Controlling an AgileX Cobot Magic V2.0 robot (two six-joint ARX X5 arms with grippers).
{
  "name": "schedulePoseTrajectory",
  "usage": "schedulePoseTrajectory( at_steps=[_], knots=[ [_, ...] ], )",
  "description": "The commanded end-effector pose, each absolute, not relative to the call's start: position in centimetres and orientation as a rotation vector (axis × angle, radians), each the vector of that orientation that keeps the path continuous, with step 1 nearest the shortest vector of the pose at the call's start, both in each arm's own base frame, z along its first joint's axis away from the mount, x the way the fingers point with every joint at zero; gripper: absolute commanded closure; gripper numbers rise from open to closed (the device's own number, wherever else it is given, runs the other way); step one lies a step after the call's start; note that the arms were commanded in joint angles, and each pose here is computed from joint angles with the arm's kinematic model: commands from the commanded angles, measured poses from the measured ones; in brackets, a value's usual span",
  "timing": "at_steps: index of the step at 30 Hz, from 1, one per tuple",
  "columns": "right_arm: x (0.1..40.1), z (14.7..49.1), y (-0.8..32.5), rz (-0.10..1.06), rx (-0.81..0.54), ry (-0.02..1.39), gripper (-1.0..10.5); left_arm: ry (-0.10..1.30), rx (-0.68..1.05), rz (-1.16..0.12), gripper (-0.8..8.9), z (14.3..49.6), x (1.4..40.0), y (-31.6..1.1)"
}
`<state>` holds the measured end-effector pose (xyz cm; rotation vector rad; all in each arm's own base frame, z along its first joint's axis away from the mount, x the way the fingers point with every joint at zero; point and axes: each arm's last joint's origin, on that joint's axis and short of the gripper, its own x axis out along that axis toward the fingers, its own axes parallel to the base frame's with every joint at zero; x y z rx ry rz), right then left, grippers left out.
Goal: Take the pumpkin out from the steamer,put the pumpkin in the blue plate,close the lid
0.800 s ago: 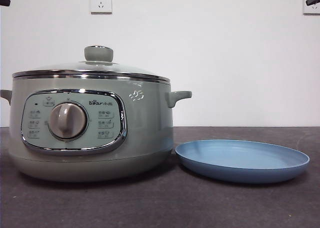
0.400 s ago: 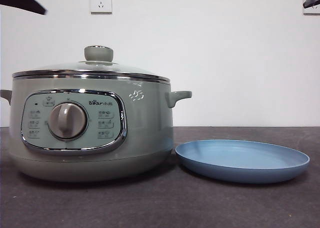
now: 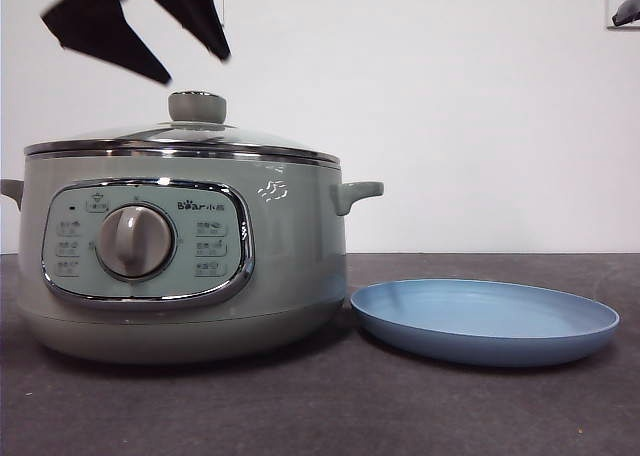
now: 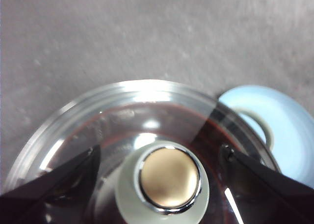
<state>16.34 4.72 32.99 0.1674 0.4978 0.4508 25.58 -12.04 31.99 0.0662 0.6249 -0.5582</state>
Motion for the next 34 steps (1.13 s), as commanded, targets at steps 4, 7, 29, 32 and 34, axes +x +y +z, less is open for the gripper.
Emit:
schedulePoseTrajectory(
  at_steps=[4,7,29,32,34],
  knots=[
    [16.4,33.0,4.8,0.454,0.165,0.501,5.1,0.694,0.107,-0.582,4.09,30.1,26.4,-13.2],
    [16.4,33.0,4.8,0.454,0.165,0.501,5.1,0.733,0.115,-0.582,4.09,29.4,26.6,-13.4],
    [16.7,33.4,5.1,0.518,0.175,0.452,5.1,0.626,0.169,-0.502,8.22,31.4,25.6,-12.8],
    [17.0,33.7,5.7,0.615,0.183,0.425,5.1,0.551,0.158,-0.488,8.22,33.1,24.5,-12.2],
    [17.4,33.7,6.3,0.653,0.181,0.424,5.1,0.497,0.153,-0.466,8.22,34.4,23.5,-11.6]
  ],
)
